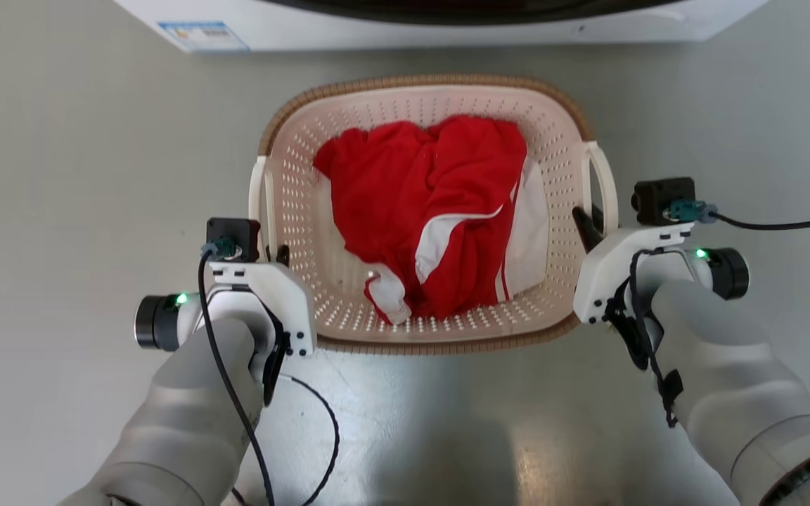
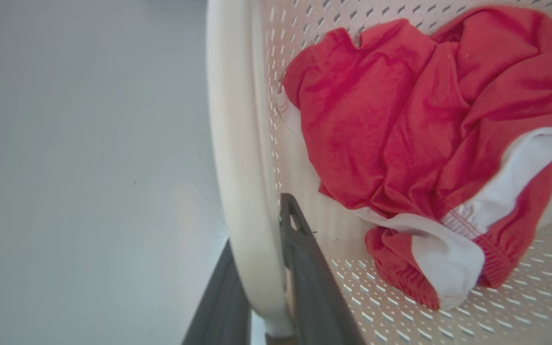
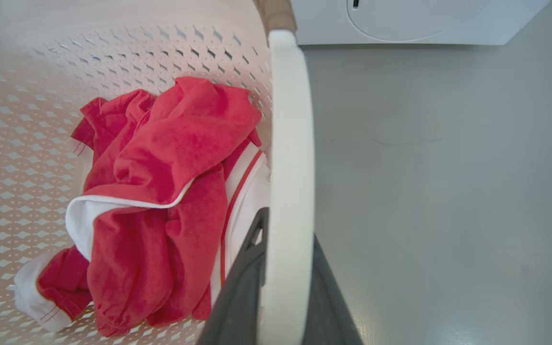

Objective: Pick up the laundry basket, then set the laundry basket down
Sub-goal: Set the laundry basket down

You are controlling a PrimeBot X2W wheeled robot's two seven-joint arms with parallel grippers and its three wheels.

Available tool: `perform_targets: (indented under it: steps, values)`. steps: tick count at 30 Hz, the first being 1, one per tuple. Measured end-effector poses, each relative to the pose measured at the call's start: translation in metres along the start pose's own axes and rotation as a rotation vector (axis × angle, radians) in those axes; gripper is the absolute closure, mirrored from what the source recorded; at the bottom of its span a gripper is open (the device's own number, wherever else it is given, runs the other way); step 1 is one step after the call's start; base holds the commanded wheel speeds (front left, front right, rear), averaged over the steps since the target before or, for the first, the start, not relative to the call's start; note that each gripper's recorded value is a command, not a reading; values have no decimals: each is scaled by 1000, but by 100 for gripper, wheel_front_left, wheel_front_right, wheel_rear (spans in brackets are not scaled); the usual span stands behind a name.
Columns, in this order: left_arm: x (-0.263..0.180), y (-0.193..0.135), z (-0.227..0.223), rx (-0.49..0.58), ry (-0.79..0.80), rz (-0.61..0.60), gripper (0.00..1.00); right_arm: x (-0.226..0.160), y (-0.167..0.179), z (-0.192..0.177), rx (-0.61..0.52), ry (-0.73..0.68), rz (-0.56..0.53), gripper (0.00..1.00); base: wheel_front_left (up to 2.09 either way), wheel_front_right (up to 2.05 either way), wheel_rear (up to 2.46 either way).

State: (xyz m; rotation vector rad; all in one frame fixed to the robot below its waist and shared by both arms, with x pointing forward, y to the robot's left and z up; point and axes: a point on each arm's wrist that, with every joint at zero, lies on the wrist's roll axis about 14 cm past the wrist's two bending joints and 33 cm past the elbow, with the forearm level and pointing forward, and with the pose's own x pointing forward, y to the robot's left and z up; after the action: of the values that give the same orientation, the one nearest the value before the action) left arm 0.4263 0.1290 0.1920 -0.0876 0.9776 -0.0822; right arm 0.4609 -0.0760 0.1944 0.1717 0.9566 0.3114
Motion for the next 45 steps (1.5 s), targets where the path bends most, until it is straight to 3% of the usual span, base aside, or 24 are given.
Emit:
perform_targets:
  steps: [20, 40, 44, 45]
  values:
    - [36, 9, -8, 15, 22, 14, 100, 41, -15, -15, -4, 26, -12, 100, 0, 0, 0]
    - [45, 8, -13, 45, 32, 7, 100, 50, -22, -27, -6, 49, -27, 100, 0, 0, 0]
    - [47, 8, -11, 50, 28, 6, 100, 51, -23, -28, -11, 50, -27, 87, 0, 0, 0]
    - [48, 8, -9, 51, 25, 6, 94, 51, -23, -27, -12, 50, -27, 81, 0, 0, 0]
